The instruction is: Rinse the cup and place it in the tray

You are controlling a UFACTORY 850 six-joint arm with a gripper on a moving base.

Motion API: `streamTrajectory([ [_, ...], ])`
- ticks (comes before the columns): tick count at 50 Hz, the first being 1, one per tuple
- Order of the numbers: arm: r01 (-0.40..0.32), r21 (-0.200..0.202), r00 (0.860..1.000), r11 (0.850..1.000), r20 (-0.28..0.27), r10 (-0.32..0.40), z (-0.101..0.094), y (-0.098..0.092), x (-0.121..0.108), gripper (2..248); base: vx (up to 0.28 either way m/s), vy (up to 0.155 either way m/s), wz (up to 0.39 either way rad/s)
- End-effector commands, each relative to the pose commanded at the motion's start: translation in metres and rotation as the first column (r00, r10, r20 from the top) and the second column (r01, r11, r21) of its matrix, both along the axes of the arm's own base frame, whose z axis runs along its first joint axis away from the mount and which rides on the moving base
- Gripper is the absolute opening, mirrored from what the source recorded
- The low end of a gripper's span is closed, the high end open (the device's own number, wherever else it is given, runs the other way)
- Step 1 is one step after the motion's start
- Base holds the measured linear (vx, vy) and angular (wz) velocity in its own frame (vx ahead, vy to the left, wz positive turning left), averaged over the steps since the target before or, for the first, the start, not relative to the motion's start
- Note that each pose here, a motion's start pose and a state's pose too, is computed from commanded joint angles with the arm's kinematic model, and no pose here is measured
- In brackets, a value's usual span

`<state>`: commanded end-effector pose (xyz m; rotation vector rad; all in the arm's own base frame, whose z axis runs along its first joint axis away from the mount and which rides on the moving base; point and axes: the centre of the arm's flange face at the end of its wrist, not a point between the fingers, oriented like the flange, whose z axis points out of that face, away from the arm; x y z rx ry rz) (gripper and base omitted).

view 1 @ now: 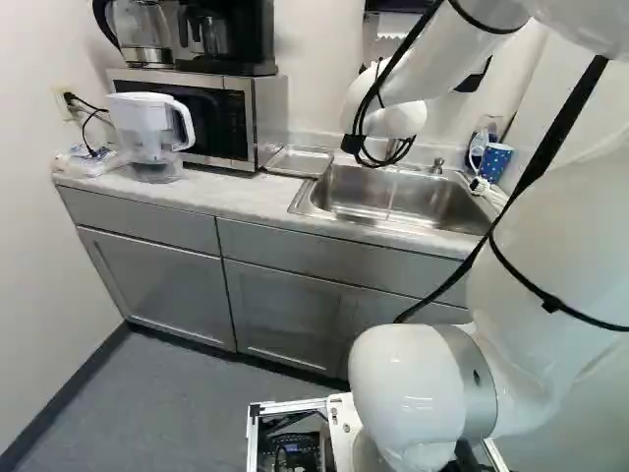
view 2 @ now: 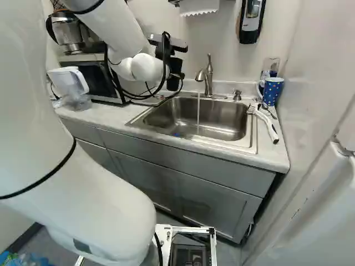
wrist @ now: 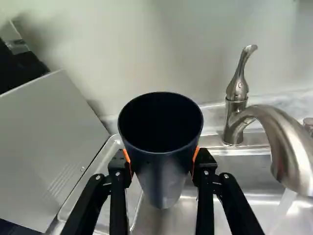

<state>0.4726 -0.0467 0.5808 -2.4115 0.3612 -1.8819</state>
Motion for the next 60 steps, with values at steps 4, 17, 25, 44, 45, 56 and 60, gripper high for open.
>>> streamTrajectory([
  [4,-0.011,-0.040,1.000,0.999,-0.004,0.011,0.000,0.000,0.000,125,0.000,0.000,0.000],
  [17,-0.035,-0.131,0.999,0.991,-0.015,0.034,0.000,0.000,0.000,125,0.000,0.000,0.000],
  [25,-0.035,-0.131,0.999,0.991,-0.015,0.034,0.000,0.000,0.000,125,0.000,0.000,0.000],
  [44,-0.044,-0.161,0.999,0.986,-0.019,0.041,0.000,0.000,0.000,125,0.000,0.000,0.000],
  [45,-0.044,-0.161,0.999,0.986,-0.019,0.041,0.000,0.000,0.000,125,0.000,0.000,0.000],
  [56,-0.057,-0.161,0.998,0.985,-0.020,0.054,0.000,0.006,0.007,125,0.000,0.000,0.000],
  [60,-0.067,-0.161,0.998,0.985,-0.021,0.064,0.000,0.010,0.013,125,0.000,0.000,0.000],
])
